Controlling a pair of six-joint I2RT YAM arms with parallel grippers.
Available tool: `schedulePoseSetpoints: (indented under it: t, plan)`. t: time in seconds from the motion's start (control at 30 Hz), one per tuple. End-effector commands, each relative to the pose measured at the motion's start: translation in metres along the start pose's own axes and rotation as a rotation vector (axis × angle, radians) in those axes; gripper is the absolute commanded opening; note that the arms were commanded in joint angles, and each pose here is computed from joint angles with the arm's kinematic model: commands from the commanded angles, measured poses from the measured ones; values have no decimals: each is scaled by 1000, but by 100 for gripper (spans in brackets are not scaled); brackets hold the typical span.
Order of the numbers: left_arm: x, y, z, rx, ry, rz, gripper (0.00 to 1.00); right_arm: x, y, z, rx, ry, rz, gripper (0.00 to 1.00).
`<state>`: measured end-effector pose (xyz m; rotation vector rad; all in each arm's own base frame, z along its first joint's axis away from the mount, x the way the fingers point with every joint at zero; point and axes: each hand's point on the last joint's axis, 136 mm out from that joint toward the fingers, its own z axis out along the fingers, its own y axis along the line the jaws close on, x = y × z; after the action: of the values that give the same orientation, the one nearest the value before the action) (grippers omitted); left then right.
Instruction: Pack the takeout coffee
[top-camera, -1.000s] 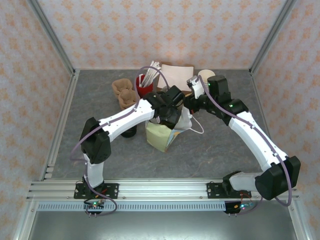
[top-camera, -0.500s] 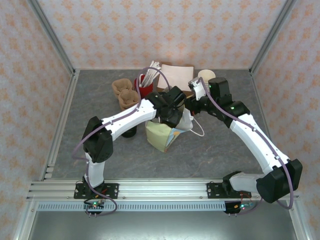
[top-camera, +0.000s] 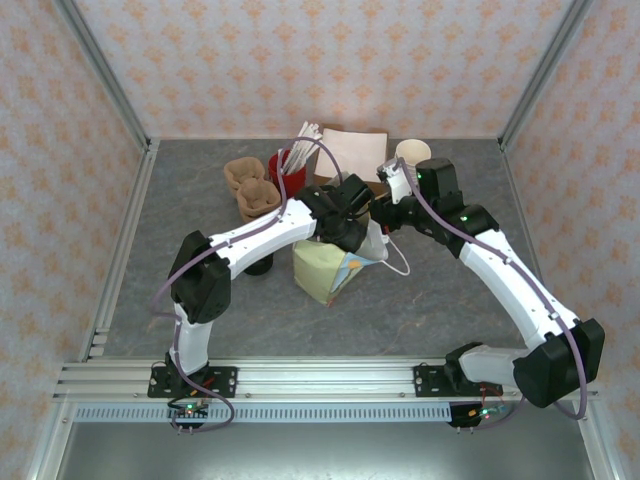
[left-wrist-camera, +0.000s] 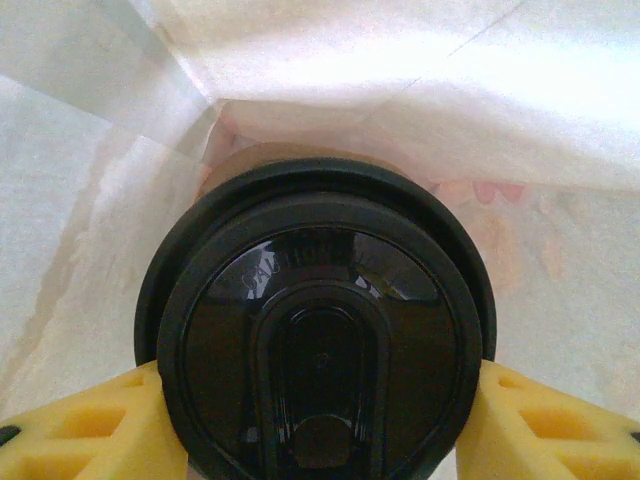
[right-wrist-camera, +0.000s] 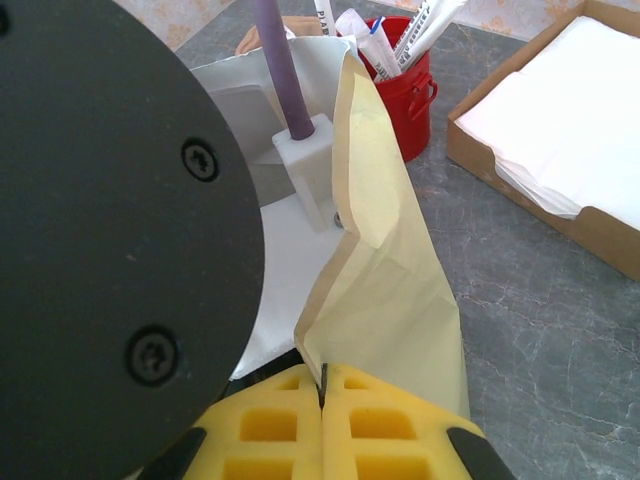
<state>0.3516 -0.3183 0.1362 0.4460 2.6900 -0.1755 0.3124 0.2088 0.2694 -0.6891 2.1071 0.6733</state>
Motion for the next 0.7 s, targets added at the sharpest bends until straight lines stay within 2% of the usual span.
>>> schedulePoseSetpoints:
  t: [0.0,0.2,0.4,0.67]
  plan:
    - [15,17,32,-84,76,5,52,-13,32,-13,-109,-58,-26,0]
    - [12,16,32,-81,69,5,52,-11,30,-12,-103,-53,-21,0]
    - [6,7,15,-12,38,13,54,-17,29,-17,-85,-98,-6,0]
    - [-3,6,-14,13,5,24,68,-18,26,-14,-73,-113,2,0]
